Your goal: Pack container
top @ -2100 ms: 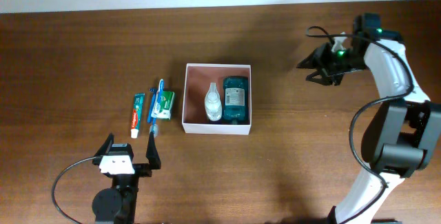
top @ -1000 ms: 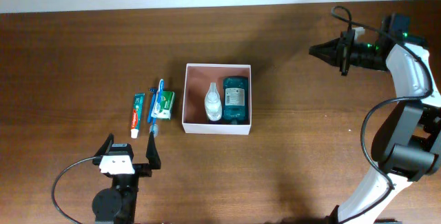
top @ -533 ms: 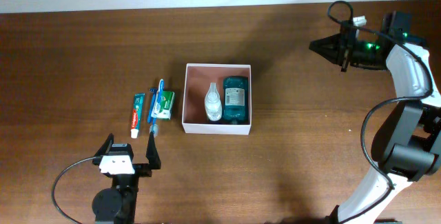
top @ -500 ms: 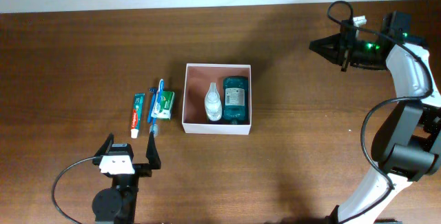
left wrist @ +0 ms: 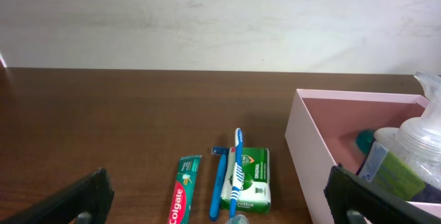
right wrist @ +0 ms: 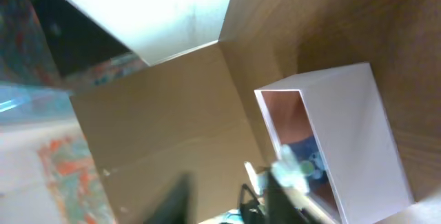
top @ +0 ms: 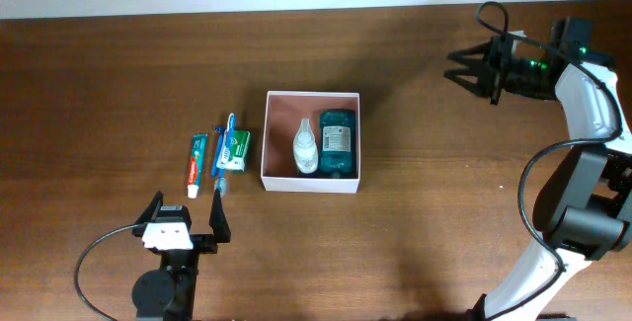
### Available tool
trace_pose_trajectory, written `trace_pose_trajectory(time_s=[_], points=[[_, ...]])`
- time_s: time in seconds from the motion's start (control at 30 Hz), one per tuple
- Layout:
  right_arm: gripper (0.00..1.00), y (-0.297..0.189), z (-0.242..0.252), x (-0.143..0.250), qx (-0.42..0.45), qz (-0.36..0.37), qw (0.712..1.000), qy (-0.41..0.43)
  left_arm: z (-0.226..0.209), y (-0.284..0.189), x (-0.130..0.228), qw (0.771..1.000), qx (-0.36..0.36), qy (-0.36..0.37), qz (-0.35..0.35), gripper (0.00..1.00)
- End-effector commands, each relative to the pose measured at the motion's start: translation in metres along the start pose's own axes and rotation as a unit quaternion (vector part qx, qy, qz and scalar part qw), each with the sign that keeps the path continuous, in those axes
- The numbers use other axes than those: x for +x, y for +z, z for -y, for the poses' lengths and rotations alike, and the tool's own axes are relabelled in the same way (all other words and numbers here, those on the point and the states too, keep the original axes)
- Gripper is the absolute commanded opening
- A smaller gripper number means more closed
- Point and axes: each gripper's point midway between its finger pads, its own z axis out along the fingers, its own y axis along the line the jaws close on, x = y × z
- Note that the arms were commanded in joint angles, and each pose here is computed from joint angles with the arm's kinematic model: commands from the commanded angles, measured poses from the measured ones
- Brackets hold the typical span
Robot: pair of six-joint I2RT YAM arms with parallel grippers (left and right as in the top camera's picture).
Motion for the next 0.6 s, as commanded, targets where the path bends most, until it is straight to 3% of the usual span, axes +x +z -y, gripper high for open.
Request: trace_pose_trajectory(time_s=[0.0,0.3,0.43,0.57], points=[[0.04,-0.0040,-0.0008,-0.0021,-0.001,0.005,1.000,0.030,-0.0025,0.0002,0.0015,1.000,-0.006,0.009,0.001,0.99],[0.04,-0.0040,-0.0013,-0.0017,-0.003,0.004,0.999,0.037,-0.0026,0.0002,0.0015,1.000,-0.006,0.009,0.001,0.99],[0.04,-0.0070,-0.0015,-0.0041,-0.005,0.008,0.986,0.165,-0.0025,0.0002,0.0015,1.000,-0.006,0.009,0.001,0.99],[0.04,-0.0112,-0.0037,-0.0098,-0.010,0.015,0.986,0.164,-0.0025,0.0002,0.0015,1.000,-0.006,0.009,0.001,0.99]])
